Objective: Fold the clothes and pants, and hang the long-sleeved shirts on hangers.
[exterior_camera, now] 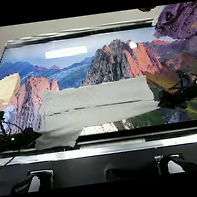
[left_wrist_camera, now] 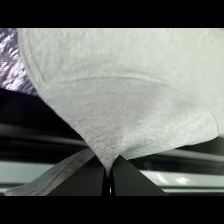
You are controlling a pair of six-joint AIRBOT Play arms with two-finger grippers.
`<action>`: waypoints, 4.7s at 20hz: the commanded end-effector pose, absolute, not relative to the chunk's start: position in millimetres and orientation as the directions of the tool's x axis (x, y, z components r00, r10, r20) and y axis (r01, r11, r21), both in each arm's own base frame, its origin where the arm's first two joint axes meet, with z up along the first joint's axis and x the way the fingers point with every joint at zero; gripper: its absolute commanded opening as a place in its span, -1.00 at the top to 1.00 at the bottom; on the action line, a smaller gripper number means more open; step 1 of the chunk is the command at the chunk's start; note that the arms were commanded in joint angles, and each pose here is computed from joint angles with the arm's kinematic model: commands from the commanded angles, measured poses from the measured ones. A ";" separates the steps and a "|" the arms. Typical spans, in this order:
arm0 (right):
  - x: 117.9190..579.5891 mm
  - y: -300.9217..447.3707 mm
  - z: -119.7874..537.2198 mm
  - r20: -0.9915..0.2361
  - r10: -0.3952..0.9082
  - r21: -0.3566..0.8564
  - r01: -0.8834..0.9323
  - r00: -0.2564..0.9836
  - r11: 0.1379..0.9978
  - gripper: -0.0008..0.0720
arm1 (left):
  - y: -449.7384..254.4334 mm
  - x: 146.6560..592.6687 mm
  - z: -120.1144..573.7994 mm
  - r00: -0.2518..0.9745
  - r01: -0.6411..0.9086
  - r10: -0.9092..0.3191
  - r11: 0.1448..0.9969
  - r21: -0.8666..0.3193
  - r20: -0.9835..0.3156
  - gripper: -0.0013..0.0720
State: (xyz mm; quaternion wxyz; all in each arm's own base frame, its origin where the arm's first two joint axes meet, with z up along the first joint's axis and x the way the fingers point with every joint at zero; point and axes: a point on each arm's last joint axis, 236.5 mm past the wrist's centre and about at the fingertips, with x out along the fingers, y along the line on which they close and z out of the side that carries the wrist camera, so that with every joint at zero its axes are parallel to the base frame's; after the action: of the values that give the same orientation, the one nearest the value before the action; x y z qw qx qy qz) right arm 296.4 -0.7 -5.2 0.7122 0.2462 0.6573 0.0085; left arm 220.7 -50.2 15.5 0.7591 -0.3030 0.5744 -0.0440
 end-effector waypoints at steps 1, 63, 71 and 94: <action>328.8 5.1 -5.9 -0.907 0.350 0.409 0.290 0.236 0.865 0.88 | -50.3 260.6 16.9 0.414 -0.284 -0.417 0.785 -0.550 -0.809 0.91; 456.2 -17.9 71.9 -0.880 0.331 0.430 0.274 0.341 0.860 0.88 | -225.8 477.6 10.1 0.355 -0.142 -0.561 0.759 -0.636 -0.748 0.91; 396.8 -33.5 163.3 -0.880 0.175 0.324 0.288 0.442 0.901 0.88 | -442.3 409.6 -25.7 0.116 -0.069 -0.769 0.625 -0.778 -0.629 0.91; 424.5 45.1 176.8 -0.812 0.282 0.460 0.263 0.511 0.848 0.88 | -374.7 455.7 30.4 0.113 0.069 -0.638 0.769 -0.635 -0.761 0.92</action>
State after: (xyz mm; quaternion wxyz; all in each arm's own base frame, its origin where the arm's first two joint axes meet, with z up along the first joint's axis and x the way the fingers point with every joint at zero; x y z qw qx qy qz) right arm 414.1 1.8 171.2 0.8242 0.2566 0.5045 -0.0190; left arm 437.0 -466.1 6.6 0.6524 -0.3279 0.6158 -0.2961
